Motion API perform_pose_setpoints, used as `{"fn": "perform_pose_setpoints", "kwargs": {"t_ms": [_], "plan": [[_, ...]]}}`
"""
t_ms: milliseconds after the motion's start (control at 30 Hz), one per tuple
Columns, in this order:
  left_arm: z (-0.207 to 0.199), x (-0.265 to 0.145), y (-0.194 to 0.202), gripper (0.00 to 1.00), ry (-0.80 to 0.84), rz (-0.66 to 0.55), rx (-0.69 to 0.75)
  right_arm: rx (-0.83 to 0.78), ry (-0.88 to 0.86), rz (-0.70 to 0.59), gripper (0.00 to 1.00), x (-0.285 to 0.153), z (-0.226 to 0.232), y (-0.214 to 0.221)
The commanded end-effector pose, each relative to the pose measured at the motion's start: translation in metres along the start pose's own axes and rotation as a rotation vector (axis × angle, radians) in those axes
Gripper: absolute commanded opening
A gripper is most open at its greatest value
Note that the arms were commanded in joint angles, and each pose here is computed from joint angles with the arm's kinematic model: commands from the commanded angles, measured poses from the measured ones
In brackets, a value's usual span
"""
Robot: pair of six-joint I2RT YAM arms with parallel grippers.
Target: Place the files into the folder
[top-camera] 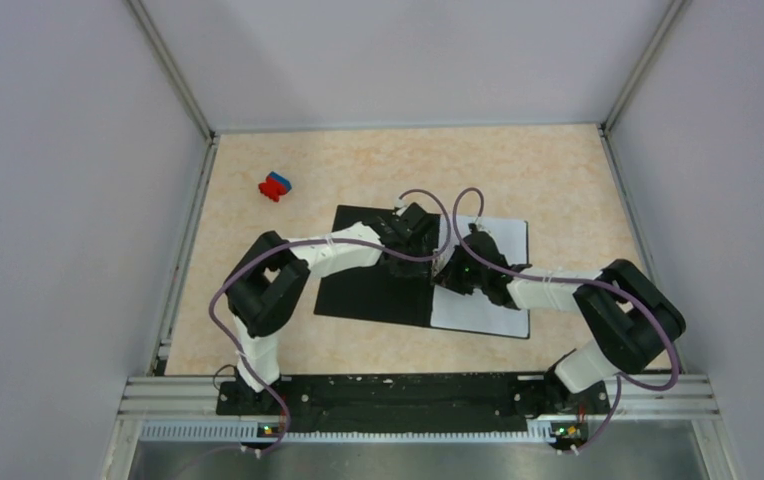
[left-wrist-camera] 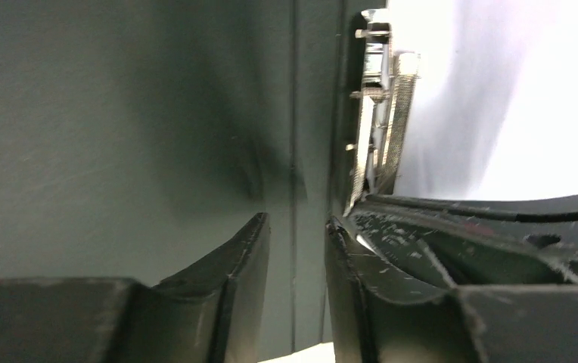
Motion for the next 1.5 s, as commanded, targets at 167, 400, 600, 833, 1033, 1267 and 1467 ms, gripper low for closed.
{"fn": "perform_pose_setpoints", "kwargs": {"t_ms": [167, 400, 600, 833, 1033, 1267, 1467], "plan": [[0.008, -0.026, -0.032, 0.32, 0.067, -0.111, 0.016, -0.04, 0.417, 0.091, 0.0, 0.0, -0.073, 0.027], [0.011, 0.0, -0.039, 0.0, -0.089, -0.064, 0.006, -0.049, 0.417, 0.093, 0.0, 0.0, -0.069, 0.023], [0.058, -0.019, -0.054, 0.0, -0.168, -0.152, -0.105, -0.058, 0.417, 0.095, 0.0, 0.0, -0.069, 0.022], [0.037, -0.011, -0.063, 0.0, 0.08, -0.058, -0.01, -0.059, 0.424, 0.105, 0.0, 0.002, -0.073, 0.024], [0.008, 0.019, -0.057, 0.0, 0.124, 0.042, 0.015, -0.058, 0.421, 0.105, 0.0, 0.003, -0.073, 0.024], [-0.01, 0.035, -0.041, 0.0, 0.174, 0.089, 0.006, -0.063, 0.413, 0.107, 0.0, 0.004, -0.071, 0.022], [-0.021, 0.043, -0.026, 0.0, 0.201, 0.135, 0.014, -0.071, 0.404, 0.115, 0.0, 0.007, -0.067, 0.019]]}}
Point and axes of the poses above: each gripper's point midway between its finger pads, its own x axis out along the fingers, its own z axis along the line the jaws close on, y = z × x, the point moved 10 cm from there along -x, back along the fingers
